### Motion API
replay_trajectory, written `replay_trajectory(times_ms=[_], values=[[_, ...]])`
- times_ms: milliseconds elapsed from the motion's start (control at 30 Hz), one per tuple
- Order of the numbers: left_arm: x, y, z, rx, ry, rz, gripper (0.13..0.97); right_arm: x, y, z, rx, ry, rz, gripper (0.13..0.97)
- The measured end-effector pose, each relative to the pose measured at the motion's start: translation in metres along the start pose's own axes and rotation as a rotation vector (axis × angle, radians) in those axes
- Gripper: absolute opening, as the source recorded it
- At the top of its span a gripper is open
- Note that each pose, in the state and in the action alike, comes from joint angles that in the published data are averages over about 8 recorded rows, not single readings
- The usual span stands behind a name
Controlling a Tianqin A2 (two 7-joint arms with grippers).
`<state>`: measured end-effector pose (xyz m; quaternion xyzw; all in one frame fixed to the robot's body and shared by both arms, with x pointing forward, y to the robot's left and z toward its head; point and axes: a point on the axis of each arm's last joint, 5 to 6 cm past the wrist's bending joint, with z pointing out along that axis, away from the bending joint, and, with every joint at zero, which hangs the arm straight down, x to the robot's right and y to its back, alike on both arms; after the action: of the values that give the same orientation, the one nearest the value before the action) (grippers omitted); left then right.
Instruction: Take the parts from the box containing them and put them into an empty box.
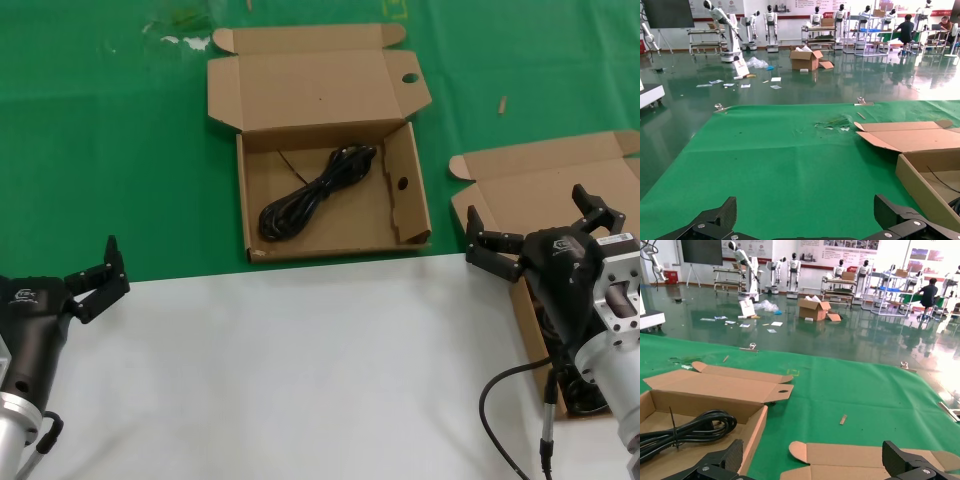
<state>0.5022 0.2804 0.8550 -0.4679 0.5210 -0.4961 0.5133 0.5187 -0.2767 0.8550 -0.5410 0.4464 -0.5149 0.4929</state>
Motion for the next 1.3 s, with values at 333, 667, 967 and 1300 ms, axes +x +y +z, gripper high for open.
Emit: replay_trajectory(times_ms=[333, 667, 967, 1300], values=[[0.0, 0.0, 0.0, 0.0, 0.0, 0.0, 0.966, 0.0, 0.0, 0.0, 0.0, 0.0, 0.0, 0.966], [0.0, 0.0, 0.0, 0.0, 0.0, 0.0, 0.966, 0.0, 0.0, 0.0, 0.0, 0.0, 0.0, 0.966], [0.0, 0.0, 0.0, 0.0, 0.0, 0.0, 0.966, 0.0, 0.0, 0.0, 0.0, 0.0, 0.0, 0.966], [0.0, 0.0, 0.0, 0.0, 0.0, 0.0, 0.966, 0.0, 0.0, 0.0, 0.0, 0.0, 0.0, 0.966]])
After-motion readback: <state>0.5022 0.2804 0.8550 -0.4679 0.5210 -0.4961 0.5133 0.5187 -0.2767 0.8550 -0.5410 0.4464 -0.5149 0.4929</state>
